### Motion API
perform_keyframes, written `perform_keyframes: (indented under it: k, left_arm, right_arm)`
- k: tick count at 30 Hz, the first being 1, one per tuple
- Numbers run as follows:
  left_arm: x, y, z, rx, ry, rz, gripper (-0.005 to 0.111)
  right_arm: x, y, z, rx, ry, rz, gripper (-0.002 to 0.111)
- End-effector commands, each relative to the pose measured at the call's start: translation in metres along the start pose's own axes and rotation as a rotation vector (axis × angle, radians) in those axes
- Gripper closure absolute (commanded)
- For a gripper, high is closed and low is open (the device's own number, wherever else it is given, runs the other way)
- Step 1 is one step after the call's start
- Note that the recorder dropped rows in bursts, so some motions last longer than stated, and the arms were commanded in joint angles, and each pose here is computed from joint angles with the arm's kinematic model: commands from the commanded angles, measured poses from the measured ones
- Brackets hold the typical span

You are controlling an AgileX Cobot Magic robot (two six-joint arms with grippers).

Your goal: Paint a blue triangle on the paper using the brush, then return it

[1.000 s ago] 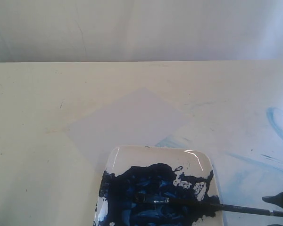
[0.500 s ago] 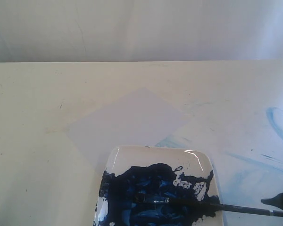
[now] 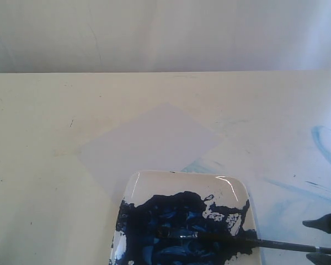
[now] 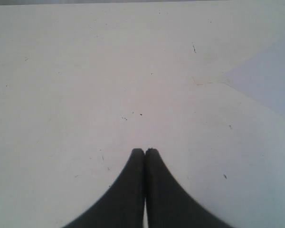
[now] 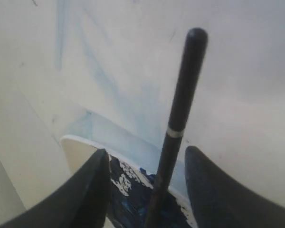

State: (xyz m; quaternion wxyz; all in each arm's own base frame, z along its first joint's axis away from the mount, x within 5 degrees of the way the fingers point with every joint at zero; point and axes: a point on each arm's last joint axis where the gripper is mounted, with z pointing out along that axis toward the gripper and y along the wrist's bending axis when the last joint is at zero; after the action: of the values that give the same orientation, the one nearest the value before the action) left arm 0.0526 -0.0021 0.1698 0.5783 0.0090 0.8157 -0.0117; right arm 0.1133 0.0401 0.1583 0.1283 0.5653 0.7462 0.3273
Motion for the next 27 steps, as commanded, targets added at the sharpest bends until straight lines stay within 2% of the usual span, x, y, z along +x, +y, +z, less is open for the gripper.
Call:
perform_keyframes:
  k: [1,8,19,27]
  left_arm:
    - [0.001,0.000,0.000,0.008,-0.005,-0.007,0.107]
    - [0.001,0.000,0.000,0.008,-0.005,-0.007,0.107]
    - [0.001,0.000,0.000,0.008,-0.005,-0.007,0.107]
    - [0.001,0.000,0.000,0.008,-0.005,-0.007,0.107]
  right_arm:
    - [0.005,0.009,-0.004,-0.022,0.041,-0.093,0.062]
    - [0.008,0.023,-0.009,-0.056,0.062,-0.302,0.062]
    - [0.009,0.018,-0.004,-0.017,0.086,-0.272,0.062]
    - [0.005,0.008,0.008,0.081,0.096,-0.231,0.062]
